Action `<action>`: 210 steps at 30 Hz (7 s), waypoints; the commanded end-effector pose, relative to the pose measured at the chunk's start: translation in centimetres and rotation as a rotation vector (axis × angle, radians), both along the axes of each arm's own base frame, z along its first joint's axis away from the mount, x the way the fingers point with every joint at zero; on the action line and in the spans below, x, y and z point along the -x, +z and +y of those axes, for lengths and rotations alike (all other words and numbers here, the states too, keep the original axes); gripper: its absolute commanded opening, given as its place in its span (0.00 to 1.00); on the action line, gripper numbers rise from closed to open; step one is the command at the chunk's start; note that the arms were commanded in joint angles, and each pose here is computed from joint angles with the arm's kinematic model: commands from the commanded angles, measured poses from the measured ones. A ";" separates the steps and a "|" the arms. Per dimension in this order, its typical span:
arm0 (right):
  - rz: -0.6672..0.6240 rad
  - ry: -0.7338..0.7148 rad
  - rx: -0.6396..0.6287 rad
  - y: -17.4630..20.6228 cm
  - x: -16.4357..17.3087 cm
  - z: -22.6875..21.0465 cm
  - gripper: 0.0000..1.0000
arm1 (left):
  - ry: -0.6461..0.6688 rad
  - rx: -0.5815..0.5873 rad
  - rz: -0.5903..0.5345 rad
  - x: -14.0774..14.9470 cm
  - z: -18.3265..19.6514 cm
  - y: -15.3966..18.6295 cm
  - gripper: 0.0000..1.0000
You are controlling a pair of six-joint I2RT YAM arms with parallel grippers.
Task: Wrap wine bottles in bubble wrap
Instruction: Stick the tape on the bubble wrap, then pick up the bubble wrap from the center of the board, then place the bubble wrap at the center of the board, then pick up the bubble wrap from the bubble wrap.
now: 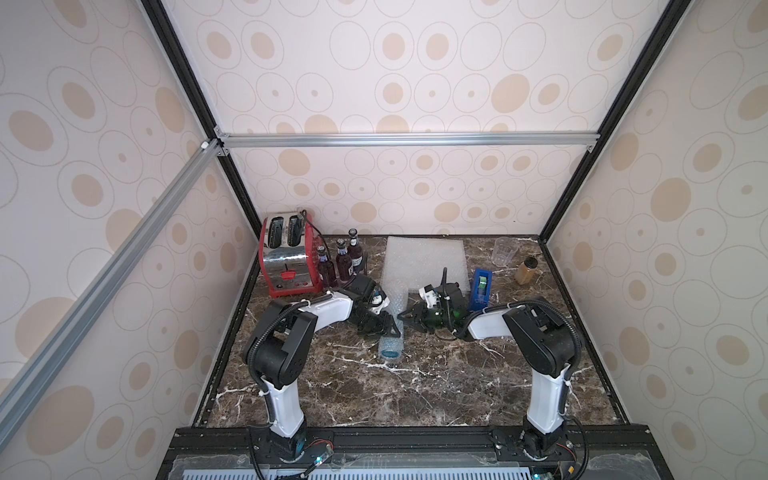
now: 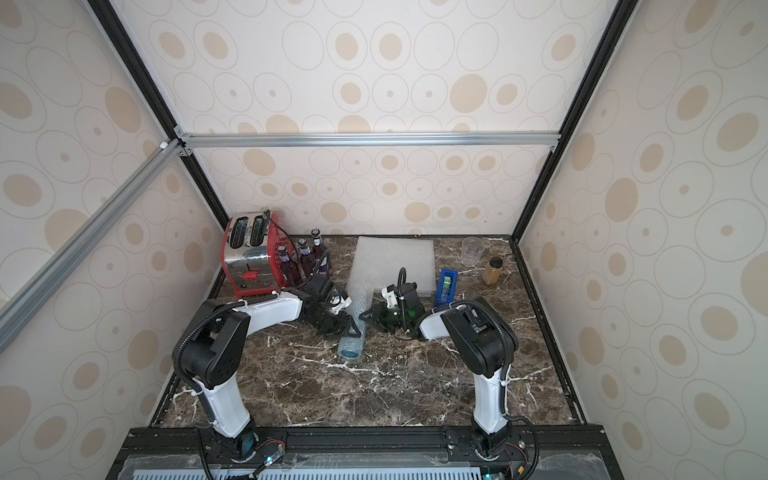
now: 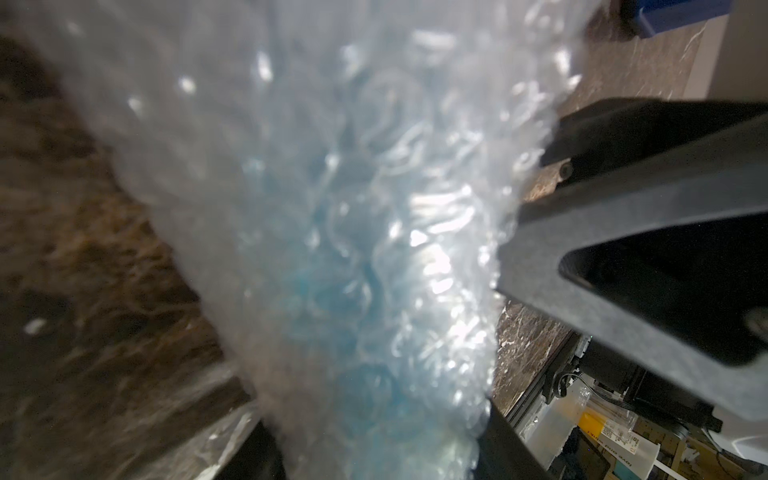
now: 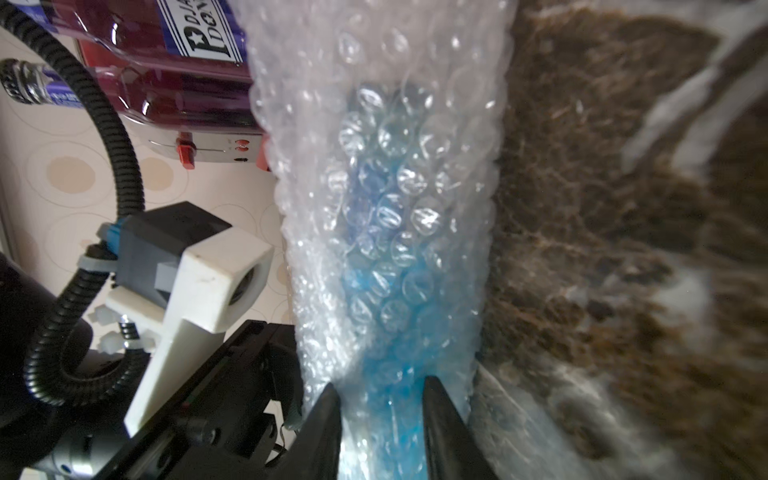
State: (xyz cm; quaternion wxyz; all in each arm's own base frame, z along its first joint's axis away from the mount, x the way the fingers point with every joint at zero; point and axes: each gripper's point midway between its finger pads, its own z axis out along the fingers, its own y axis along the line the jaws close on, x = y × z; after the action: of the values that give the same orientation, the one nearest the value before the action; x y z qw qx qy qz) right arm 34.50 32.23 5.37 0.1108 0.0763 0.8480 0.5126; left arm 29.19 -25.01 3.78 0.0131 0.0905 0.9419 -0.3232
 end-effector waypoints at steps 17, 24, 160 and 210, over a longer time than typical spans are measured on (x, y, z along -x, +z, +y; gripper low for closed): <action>0.069 -0.045 0.045 -2.3 -1.1 -1.2 0.00 | -0.012 -0.125 0.063 1.4 2.0 -3.3 0.54; 0.093 -0.029 0.054 -3.5 -0.4 -0.2 0.00 | -0.013 -0.125 0.058 1.3 2.0 -3.1 0.56; -0.188 -0.072 0.934 12.3 -13.3 -17.8 0.76 | 0.563 -0.486 -0.664 1.0 31.4 15.9 0.99; 0.088 -0.121 0.662 -2.0 -23.1 -23.6 0.43 | 0.355 -0.271 -0.992 -1.6 24.0 14.5 0.99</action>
State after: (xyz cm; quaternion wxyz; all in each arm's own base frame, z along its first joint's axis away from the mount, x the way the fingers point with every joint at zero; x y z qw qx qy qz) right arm 58.75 8.06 5.35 0.1626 0.1037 0.9626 0.1903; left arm 30.67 -1.01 17.80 0.4919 0.0625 0.8609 -0.1138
